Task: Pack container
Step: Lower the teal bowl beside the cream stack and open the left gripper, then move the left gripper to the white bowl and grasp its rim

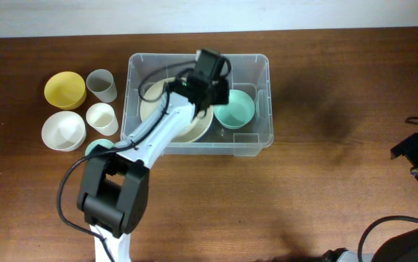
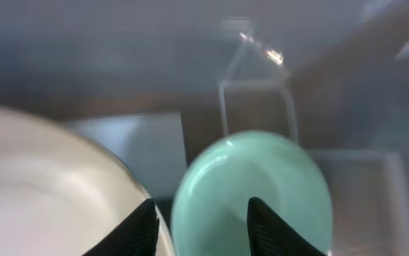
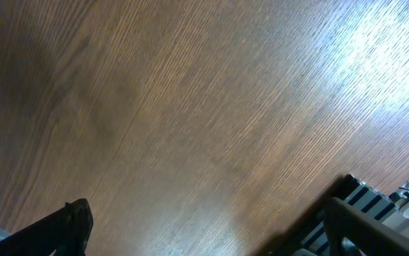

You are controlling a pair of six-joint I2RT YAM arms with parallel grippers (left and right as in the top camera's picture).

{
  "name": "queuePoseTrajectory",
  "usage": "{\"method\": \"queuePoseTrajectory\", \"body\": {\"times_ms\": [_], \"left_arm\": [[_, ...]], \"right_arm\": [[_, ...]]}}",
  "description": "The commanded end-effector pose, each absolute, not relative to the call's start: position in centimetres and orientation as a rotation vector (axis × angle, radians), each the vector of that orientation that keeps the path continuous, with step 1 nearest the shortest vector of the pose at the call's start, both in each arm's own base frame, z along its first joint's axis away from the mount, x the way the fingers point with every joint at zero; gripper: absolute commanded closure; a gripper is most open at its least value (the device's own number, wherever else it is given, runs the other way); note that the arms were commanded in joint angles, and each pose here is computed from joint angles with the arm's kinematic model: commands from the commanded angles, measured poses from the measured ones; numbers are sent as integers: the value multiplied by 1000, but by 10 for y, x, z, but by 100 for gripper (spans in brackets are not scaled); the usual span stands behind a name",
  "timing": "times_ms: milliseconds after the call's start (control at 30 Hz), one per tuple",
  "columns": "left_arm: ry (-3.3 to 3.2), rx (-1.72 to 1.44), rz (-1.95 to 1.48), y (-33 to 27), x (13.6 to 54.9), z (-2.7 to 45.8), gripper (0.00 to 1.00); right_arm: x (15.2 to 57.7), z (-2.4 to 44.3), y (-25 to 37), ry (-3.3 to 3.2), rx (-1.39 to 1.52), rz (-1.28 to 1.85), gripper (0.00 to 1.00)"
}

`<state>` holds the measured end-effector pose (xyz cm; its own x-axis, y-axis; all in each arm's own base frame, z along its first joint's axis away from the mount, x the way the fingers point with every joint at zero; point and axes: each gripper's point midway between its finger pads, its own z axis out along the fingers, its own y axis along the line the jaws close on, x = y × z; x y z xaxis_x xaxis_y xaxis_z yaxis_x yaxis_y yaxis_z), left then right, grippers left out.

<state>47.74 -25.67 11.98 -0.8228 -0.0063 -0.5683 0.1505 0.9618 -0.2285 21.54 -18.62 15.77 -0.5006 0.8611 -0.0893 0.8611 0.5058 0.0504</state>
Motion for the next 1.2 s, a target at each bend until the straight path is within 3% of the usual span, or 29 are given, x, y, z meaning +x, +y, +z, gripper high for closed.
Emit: {"method": "queuePoseTrajectory", "body": {"times_ms": [0,67,133,200,267,433,633,833,1167], "left_arm": [[2391,65,-222,-212,514,192,57],[2383,-9,-146,-180,518,216,56],[2391,-88,-93,-146,516,234,45],[2402,-188,-51,-110,511,246,17],[2423,-305,-14,-68,501,252,1],[2486,-854,99,62,449,239,1],[2441,-1417,155,148,390,197,1],[2431,-1705,79,181,352,130,1],[2440,-1748,54,179,337,58,1]], "right_arm": [[215,156,-187,2630,1534,-2,1],[215,156,-187,2630,1534,-2,1],[215,156,-187,2630,1534,-1,1],[215,156,-187,2630,1534,-1,1],[215,156,-187,2630,1534,-1,1],[215,156,-187,2630,1534,-1,1],[215,156,-187,2630,1534,-1,1],[215,156,-187,2630,1534,-2,1],[215,156,-187,2630,1534,-1,1]]}}
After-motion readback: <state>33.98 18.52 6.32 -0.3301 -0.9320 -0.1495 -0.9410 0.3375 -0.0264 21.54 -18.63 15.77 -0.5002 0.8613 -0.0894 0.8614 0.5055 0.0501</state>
